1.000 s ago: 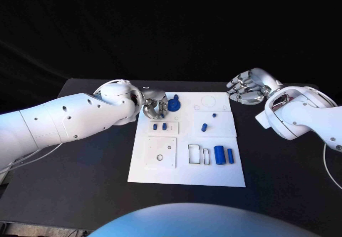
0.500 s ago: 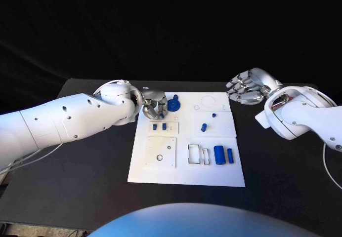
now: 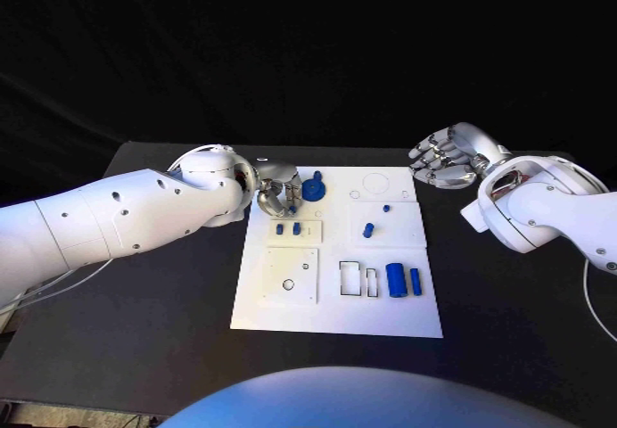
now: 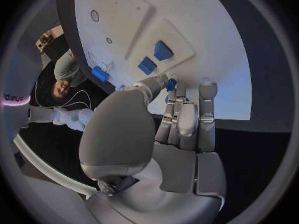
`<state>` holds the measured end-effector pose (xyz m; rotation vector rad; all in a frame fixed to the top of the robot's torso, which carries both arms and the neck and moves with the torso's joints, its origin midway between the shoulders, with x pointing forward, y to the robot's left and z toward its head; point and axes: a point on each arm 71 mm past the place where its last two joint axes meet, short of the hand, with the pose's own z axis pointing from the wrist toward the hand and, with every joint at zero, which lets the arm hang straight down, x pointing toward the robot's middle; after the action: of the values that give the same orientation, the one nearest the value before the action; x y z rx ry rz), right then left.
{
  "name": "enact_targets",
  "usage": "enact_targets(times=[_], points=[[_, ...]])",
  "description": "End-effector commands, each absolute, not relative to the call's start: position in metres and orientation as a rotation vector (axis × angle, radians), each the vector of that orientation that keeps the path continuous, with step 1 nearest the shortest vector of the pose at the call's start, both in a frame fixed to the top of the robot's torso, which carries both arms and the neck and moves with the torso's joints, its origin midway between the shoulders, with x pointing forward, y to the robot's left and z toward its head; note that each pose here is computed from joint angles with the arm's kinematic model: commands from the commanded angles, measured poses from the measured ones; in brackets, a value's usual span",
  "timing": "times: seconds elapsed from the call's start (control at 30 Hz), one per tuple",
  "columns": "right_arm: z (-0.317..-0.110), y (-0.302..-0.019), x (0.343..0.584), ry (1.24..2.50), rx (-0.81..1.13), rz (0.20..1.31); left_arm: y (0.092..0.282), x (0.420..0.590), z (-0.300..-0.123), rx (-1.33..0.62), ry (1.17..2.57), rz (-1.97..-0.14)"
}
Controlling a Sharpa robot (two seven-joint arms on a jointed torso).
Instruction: Assemble the parts on the task board
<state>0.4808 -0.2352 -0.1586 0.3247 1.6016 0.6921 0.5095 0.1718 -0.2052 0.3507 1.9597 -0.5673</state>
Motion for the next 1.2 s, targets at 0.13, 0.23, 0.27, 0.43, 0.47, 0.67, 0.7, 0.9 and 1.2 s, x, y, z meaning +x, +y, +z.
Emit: enact_targets(times=[0.13,0.23,0.27,0.43,0.47,0.67,0.7,0.9,1.2], points=[[-0.158,-0.234,0.480,1.601,0.312,0.695,0.173,0.510,-0.205,0.333,1.963,-0.555],[-0.159,-0.234,0.480,1.605,0.309,0.694,0.174,0.510,-0.205,0.329,1.962,-0.550],[-0.159,-0.234,0.480,1.607,0.308,0.694,0.174,0.510,-0.205,0.328,1.962,-0.549],[-0.159,-0.234,0.480,1.613,0.305,0.692,0.176,0.511,-0.205,0.321,1.959,-0.542],[-0.159,-0.234,0.480,1.614,0.304,0.692,0.176,0.511,-0.205,0.321,1.959,-0.541],[-0.161,-0.233,0.480,1.646,0.263,0.694,0.182,0.510,-0.204,0.308,1.945,-0.543],[-0.162,-0.232,0.481,1.654,0.251,0.694,0.183,0.509,-0.203,0.298,1.940,-0.551],[-0.165,-0.229,0.483,1.697,0.139,0.683,0.203,0.508,-0.197,0.102,1.921,-0.689],[-0.169,-0.223,0.489,1.721,-0.066,0.579,0.242,0.514,-0.178,-0.386,1.733,-0.971]])
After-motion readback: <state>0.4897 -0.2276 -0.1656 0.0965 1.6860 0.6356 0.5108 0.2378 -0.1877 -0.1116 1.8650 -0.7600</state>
